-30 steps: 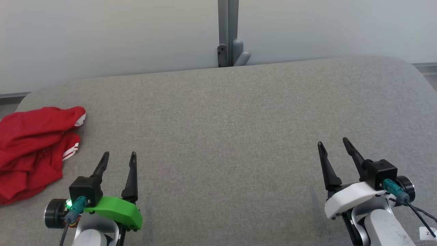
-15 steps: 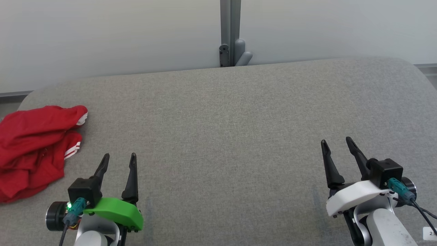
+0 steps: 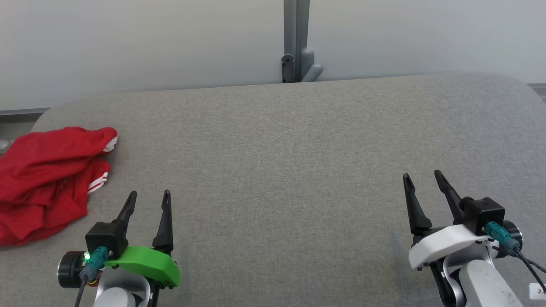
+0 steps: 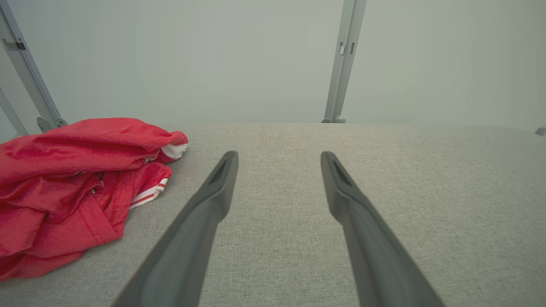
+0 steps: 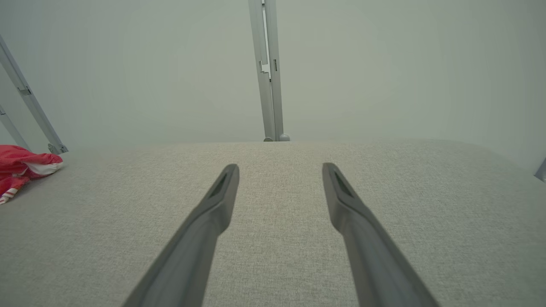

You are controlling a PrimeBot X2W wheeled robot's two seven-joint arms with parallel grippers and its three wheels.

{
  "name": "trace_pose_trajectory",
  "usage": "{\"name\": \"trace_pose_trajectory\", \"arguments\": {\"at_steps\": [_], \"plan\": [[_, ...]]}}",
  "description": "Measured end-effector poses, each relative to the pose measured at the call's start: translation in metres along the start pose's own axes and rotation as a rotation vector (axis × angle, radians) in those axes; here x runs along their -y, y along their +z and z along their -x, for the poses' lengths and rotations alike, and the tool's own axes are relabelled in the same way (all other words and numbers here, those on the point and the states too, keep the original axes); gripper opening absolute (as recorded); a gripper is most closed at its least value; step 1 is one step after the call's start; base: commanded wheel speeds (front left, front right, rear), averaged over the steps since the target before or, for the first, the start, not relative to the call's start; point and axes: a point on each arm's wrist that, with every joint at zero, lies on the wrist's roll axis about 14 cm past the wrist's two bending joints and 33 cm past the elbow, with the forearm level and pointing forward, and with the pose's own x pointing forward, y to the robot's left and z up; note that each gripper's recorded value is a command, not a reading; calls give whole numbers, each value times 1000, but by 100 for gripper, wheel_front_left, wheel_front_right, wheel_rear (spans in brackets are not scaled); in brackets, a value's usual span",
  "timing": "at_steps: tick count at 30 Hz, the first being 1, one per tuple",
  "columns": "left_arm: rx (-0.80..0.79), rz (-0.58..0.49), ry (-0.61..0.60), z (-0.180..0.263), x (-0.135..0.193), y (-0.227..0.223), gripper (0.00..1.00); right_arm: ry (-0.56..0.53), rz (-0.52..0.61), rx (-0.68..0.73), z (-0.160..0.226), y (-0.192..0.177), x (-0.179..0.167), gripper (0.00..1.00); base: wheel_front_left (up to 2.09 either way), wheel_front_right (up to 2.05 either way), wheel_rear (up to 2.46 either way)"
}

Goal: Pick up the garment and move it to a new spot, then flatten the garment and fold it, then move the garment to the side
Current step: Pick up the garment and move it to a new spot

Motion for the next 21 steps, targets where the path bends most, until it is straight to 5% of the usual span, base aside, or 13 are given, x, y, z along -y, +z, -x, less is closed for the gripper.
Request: {"name": "trace_pose_trajectory", "arguments": {"at_steps": [21], "plan": [[85,-2,295,59,-85,24,100,273,-23,3,-48,-5,-97,100,0,0,0]]}}
